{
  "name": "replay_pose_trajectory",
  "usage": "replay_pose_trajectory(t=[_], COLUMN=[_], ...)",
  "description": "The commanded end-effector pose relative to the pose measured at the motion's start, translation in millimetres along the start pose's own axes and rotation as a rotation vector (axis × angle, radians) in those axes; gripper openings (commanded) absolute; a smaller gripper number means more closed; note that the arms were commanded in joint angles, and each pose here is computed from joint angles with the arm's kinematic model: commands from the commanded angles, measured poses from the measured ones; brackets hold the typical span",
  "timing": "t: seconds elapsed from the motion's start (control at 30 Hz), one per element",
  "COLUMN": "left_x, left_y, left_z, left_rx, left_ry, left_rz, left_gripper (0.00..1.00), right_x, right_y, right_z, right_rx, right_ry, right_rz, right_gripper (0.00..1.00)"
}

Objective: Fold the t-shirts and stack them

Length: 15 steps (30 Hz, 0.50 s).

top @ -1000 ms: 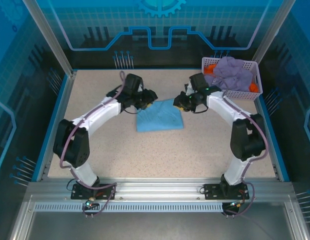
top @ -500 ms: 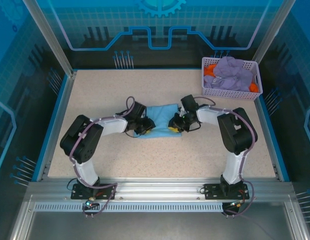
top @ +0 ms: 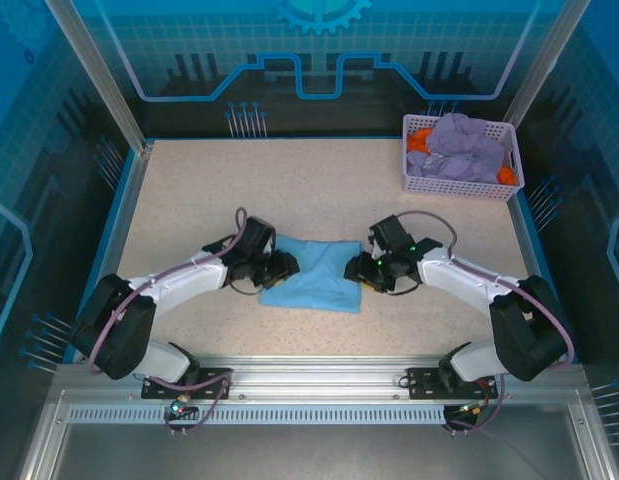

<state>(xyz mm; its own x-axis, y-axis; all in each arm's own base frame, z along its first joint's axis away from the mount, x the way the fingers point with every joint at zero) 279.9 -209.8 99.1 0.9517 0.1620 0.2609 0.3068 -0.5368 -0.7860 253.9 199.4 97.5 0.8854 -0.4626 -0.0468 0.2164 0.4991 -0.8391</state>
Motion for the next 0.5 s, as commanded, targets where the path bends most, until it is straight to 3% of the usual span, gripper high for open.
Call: replay_pose_trajectory(t=[0.0, 0.13, 0.3, 0.47], left_x=[33.0, 66.8, 87.4, 96.8], left_y=[6.8, 31.6, 61.5, 63.1], left_z=[-18.6, -8.3, 34.7, 77.7], left_rx=[-0.041, -0.027, 0.062, 0.159], left_ry=[0.080, 0.053, 0.003, -0.045], left_rz=[0.016, 0.014, 0.006, -0.040], left_gripper=[0.34, 0.29, 0.23, 0.21], right_x=[30.9, 57.1, 88.7, 107.8], right_y=[-2.9, 26.7, 68.8, 87.7], right_z=[23.0, 38.8, 14.5, -15.8], right_rx=[-0.004, -0.034, -0.117, -0.100], right_ry=[-0.014, -0.003, 0.076, 0.162], right_rz=[-0.042, -0.005, 0.027, 0.079], right_gripper=[0.39, 0.16, 0.11, 0.11])
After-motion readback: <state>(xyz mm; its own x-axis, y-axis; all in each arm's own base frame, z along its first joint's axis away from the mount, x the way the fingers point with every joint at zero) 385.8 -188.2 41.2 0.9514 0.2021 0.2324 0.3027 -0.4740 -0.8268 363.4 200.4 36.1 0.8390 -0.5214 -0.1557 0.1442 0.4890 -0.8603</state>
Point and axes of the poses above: each hand's point on the last joint's axis, 136 mm out from that joint toward the fingers, its own y axis out along the fingers, its own z axis along the line the jaws close on, x = y × z, the point moved 2 cm from there along -y, back along the fingers, and after that the axes turned 15 degrees about y, right-handed, at the moved point
